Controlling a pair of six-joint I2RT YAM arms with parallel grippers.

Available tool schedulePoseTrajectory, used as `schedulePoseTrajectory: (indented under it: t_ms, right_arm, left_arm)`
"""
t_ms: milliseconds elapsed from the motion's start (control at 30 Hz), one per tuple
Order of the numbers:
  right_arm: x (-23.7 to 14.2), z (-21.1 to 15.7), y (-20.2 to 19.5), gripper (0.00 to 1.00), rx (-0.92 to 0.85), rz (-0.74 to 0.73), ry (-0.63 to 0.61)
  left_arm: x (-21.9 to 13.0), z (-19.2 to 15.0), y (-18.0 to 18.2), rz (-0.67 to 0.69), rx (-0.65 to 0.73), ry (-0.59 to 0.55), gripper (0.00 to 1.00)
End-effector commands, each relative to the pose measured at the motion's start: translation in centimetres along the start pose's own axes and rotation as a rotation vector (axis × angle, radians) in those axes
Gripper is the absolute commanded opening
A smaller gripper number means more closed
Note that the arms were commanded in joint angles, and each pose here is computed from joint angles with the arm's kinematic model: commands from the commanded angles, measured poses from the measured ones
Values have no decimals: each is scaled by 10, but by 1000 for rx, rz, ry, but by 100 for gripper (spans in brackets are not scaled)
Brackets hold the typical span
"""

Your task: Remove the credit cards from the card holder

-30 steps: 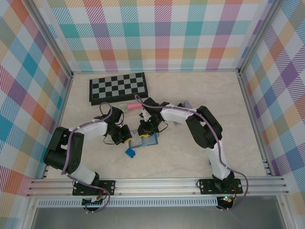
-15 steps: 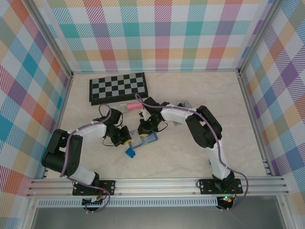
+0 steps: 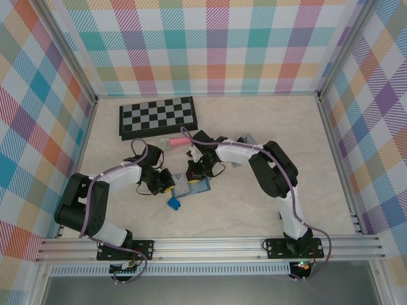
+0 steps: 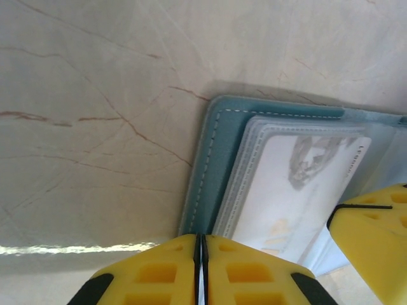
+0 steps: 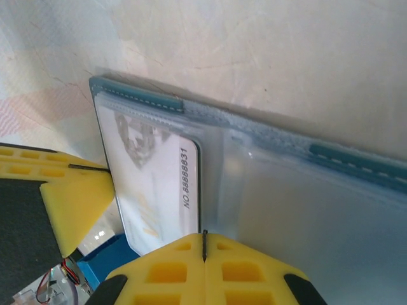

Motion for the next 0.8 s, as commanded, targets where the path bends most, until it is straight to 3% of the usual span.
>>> schedulePoseTrajectory:
  t_ms: [0, 200, 433, 767]
  right_arm:
    - [-20, -2, 10, 0, -45, 15, -38]
    - [-18, 0, 9, 1, -45, 9, -37]
    - [-10, 4, 8, 16, -34, 44, -14]
    - [0, 13, 7, 18, -31, 69, 6]
  left_arm:
    - [-6, -2, -6, -28, 19, 9, 12]
    - [-15, 0, -12, -31, 35, -13, 11]
    - [-17, 2, -19, -89, 44, -25, 10]
    - [3, 6, -10, -19, 8, 6, 9]
Point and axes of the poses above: each hand's point on the last joint's axis, 136 mm out from that joint toward the fingers, its own x axis out along the fingers, its own y axis along the line the jaws close on, z = x × y, the point moved 10 cm from there along -x, back along the fingers, and after that the axes turned 4 degrees about -x, right-handed, at the moved point
